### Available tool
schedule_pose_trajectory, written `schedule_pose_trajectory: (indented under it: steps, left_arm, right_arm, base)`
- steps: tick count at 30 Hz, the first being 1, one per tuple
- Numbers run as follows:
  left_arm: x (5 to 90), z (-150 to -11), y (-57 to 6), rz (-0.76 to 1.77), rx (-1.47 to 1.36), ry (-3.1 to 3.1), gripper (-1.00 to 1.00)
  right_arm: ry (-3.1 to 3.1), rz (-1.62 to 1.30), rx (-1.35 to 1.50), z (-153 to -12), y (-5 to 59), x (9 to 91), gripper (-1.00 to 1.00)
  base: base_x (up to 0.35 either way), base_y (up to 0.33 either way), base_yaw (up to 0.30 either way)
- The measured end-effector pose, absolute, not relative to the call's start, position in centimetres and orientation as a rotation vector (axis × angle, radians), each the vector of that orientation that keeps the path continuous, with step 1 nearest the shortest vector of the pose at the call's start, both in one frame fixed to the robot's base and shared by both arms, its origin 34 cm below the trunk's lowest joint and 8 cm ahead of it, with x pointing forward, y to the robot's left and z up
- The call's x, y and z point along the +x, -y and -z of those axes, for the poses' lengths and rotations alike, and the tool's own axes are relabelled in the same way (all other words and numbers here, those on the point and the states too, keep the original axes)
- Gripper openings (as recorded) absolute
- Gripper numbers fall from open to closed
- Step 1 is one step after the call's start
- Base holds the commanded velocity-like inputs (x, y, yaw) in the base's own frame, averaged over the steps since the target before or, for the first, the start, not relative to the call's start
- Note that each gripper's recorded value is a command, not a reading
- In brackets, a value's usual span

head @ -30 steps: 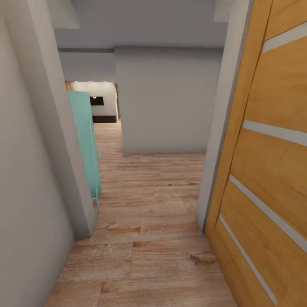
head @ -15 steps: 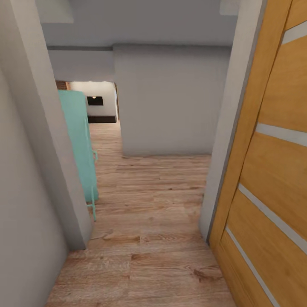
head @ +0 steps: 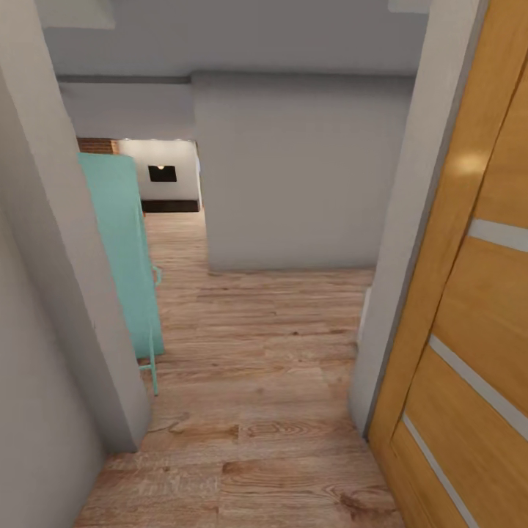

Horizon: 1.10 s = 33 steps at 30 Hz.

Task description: Move the two storage containers from the living room to the garage. In the garage, place one container on the floor and stack the other container on top of it (either order is fine).

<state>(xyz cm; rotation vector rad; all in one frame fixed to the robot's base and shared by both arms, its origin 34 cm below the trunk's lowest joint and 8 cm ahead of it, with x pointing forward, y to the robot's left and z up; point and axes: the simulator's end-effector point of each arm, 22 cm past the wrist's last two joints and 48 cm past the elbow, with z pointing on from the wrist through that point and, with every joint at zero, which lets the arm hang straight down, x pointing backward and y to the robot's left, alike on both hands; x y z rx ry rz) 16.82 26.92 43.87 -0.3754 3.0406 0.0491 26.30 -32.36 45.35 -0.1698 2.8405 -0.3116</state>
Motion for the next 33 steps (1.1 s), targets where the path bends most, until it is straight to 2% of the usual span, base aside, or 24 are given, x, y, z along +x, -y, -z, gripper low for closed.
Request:
schedule_pose_trajectory:
  steps: [33]
  left_arm:
    - [16.74, -43.86, -26.79, -0.047, -0.372, -3.043, 1.0]
  right_arm:
    - [-2.85, 0.302, -0.147, -45.24, 31.67, 26.1, 1.0]
  base:
    - [0.322, 0.0, 0.0]
